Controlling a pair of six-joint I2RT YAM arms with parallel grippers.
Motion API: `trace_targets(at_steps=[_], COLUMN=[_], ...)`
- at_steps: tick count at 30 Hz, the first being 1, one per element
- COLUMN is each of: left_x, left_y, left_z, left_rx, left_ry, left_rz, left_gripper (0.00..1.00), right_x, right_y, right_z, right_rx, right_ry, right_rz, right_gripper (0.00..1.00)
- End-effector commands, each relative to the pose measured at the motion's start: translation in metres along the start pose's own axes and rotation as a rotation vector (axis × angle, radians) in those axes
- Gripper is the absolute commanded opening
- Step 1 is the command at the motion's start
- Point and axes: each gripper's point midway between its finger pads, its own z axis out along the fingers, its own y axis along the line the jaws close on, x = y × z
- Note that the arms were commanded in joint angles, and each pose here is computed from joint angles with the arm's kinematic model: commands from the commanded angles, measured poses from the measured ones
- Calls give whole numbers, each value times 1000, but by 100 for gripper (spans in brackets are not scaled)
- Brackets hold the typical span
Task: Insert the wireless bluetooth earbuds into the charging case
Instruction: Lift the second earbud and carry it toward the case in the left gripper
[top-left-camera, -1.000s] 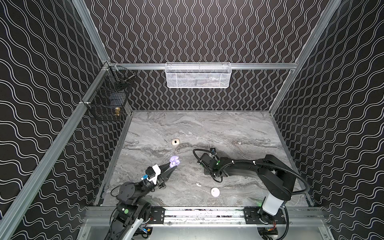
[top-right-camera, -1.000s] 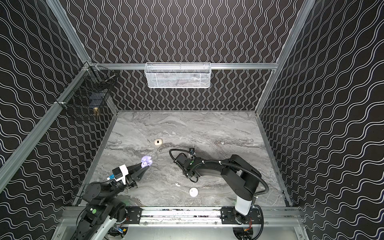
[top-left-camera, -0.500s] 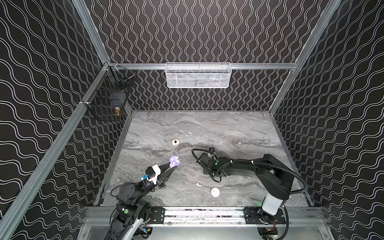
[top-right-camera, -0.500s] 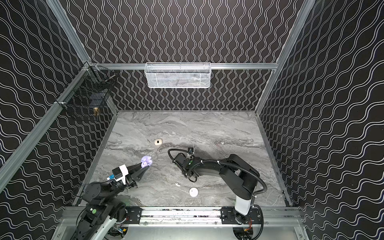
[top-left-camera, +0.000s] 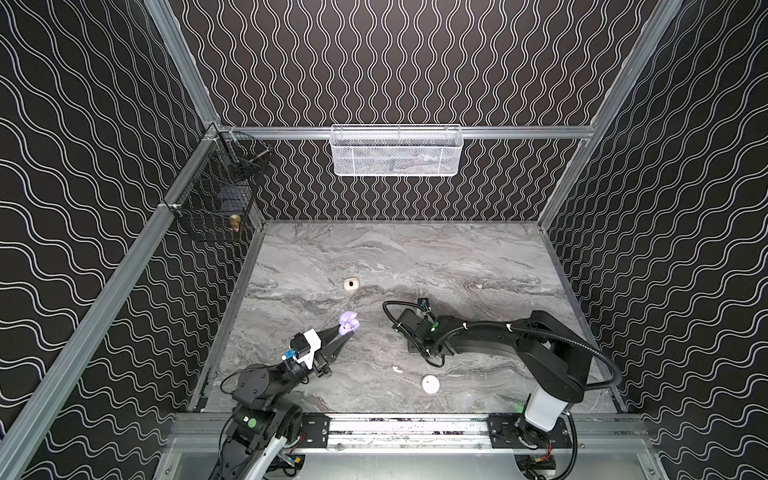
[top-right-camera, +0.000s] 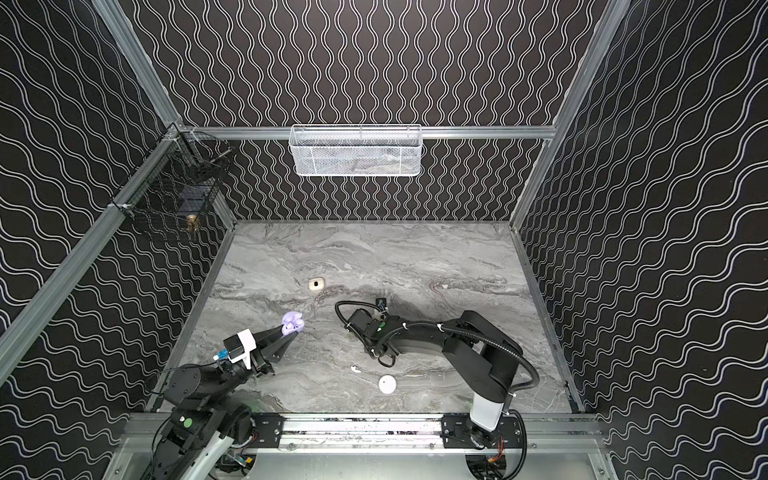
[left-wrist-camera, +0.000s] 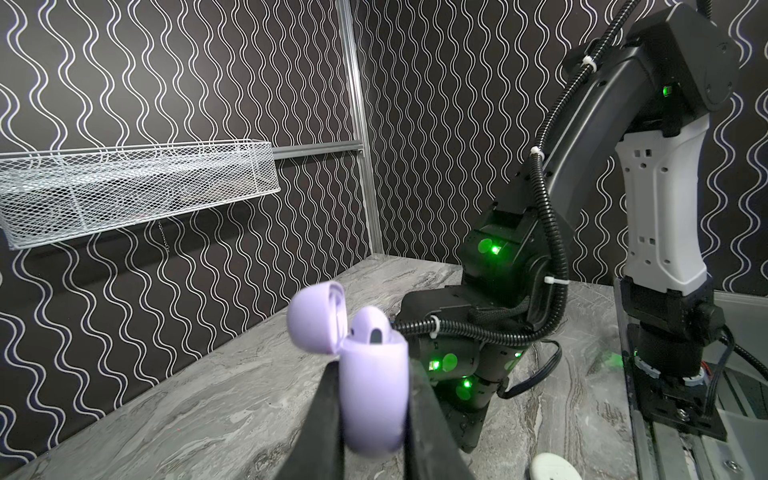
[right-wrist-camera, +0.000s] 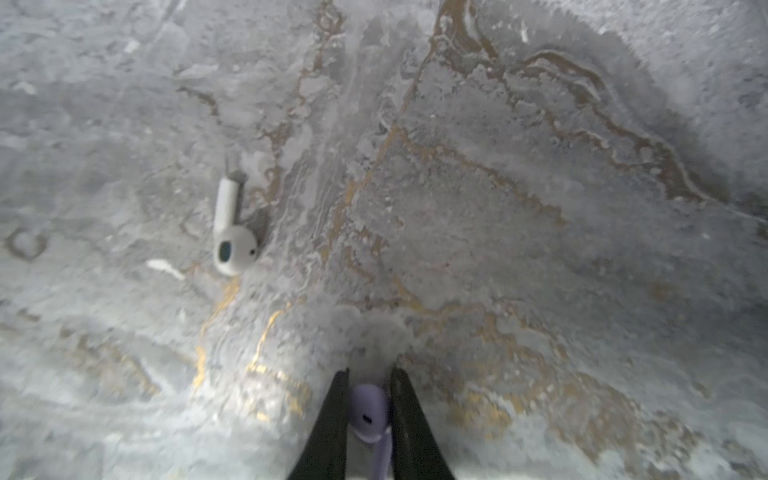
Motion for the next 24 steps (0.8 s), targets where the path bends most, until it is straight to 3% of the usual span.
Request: trace_targets(at_steps=[1,10,24], left_x=[-10,-12,-29], left_y=[-2,-8,-11], left_z=[0,0,1], left_rx=[10,43,78], left_ry=[-38,-51,-123], left_rz=[20,32,-25], left_gripper=[0,0,0], right_x=[-6,-63,-122], right_y=[-6,14,61], right_z=[-14,-99,-288], right_rx=[21,-70,-537], right_ry=[-17,-247,-788], right_rz=[7,63,91], right_gripper=[11,10,9])
